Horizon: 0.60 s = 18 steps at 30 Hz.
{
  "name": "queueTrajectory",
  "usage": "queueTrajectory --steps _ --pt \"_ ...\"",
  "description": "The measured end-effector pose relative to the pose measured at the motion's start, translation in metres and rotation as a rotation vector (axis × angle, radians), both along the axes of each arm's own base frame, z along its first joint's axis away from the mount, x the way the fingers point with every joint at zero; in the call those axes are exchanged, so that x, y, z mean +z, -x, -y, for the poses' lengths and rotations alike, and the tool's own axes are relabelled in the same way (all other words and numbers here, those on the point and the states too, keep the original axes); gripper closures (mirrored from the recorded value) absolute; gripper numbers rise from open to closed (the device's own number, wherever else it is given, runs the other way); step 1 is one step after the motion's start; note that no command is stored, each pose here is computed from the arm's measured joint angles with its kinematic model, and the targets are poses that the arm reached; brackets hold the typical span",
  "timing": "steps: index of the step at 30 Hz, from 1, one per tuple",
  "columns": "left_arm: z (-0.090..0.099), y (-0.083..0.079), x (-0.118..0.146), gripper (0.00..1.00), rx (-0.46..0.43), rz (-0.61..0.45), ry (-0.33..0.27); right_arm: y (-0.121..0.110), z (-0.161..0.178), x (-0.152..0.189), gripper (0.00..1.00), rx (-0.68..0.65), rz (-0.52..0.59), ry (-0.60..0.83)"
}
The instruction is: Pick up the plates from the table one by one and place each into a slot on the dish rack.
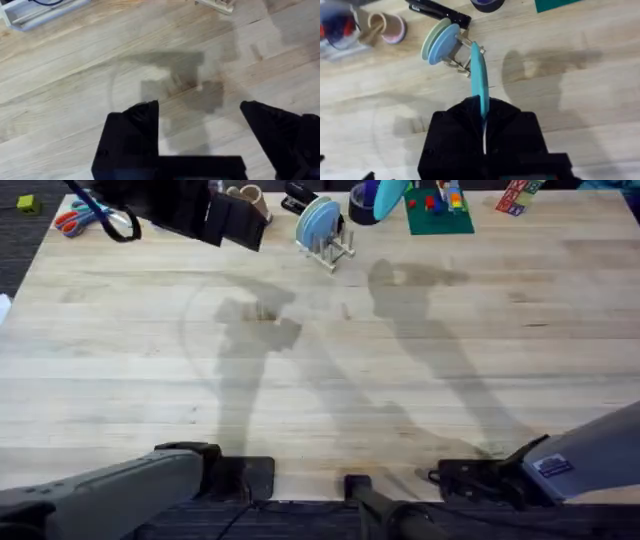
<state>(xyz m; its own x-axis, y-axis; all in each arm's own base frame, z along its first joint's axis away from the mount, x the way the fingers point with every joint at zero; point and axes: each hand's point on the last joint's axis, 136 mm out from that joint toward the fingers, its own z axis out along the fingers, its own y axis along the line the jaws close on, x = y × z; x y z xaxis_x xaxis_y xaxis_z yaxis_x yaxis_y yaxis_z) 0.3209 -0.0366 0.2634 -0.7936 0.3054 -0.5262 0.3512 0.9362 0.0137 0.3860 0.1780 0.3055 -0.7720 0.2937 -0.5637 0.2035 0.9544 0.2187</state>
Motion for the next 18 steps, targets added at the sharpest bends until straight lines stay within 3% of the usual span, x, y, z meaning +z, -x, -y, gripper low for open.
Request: queueTrajectory --steps 7,12,18 --pt "0.0 0.0 0.0 0.007 0.0 0.002 0.0 0.0 -0.001 0.001 0.97 -0.115 -0.01 -0.098" --pt "0.0 0.0 0.0 0.006 0.0 0.002 0.0 0.004 -0.011 -0.001 0.97 -0.231 -0.055 -0.247" --pt "0.0 0.0 0.0 0.007 0.0 0.002 0.0 0.006 -0.013 -0.001 0.97 -0.278 -0.07 -0.298"
